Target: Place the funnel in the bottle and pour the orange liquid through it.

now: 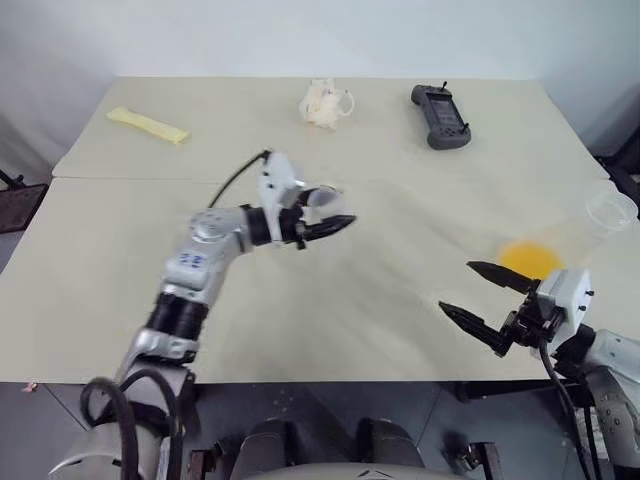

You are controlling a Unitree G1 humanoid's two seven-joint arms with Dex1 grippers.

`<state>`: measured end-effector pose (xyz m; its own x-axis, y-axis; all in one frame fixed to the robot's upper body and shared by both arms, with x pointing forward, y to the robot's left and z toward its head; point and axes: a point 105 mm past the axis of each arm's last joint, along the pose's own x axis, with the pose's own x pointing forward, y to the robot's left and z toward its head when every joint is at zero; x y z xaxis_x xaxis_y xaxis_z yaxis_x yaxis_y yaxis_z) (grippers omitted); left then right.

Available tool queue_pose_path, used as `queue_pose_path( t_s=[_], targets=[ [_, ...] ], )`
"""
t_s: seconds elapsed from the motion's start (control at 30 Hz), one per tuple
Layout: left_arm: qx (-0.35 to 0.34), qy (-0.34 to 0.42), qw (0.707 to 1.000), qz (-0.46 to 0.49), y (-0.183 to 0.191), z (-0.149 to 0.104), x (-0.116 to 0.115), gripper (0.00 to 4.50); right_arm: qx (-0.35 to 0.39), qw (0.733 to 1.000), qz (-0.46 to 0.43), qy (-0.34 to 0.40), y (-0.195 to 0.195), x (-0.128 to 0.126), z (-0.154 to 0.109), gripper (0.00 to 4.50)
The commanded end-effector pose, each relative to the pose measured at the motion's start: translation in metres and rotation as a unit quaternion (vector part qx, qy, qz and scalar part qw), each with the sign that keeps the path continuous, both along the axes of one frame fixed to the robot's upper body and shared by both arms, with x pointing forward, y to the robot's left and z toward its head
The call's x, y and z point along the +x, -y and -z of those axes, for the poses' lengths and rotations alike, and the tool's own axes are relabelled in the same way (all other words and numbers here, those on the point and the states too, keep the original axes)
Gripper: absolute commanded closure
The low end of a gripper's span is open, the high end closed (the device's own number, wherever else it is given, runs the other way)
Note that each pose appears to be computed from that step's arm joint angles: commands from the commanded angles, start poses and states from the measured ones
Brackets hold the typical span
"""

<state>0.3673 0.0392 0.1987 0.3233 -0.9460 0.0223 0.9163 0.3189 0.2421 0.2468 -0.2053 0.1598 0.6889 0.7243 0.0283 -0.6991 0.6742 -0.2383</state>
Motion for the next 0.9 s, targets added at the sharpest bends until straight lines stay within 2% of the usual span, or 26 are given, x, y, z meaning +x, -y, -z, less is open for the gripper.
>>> queue_pose_path(
  t_s=[0.03,0.23,0.27,0.4,0.57,0.73,0.8,0.9],
  targets=[
    [-0.004,0.041,0.999,-0.001,-0.003,-0.009,0.003,2.11,0.013,0.999,0.001,0.034,-0.009,-0.004,-0.015,0.0],
    [-0.029,0.042,0.999,0.018,-0.01,-0.015,-0.004,0.14,0.021,0.999,0.006,0.038,-0.013,-0.003,-0.017,0.0],
    [-0.033,0.047,0.998,0.018,-0.014,-0.018,-0.005,0.05,0.022,0.999,0.003,0.039,-0.015,-0.002,-0.018,0.0],
    [-0.036,0.058,0.998,0.018,-0.033,-0.026,-0.011,0.05,0.03,0.998,-0.01,0.045,-0.02,0.004,-0.024,0.0],
    [-0.031,0.117,0.993,-0.006,-0.064,-0.045,-0.024,0.05,0.037,0.997,-0.045,0.048,-0.032,0.012,-0.03,0.0],
    [-0.056,0.149,0.975,-0.152,-0.135,-0.057,-0.034,0.05,0.043,0.994,-0.098,0.025,-0.05,0.021,-0.034,0.0],
    [-0.071,0.163,0.954,-0.24,-0.171,-0.053,-0.045,0.05,0.044,0.991,-0.123,0.023,-0.059,0.026,-0.038,0.0],
    [-0.108,0.132,0.928,-0.33,-0.207,-0.042,-0.061,0.05,0.03,0.987,-0.153,0.025,-0.068,0.03,-0.04,0.0]
  ],
)
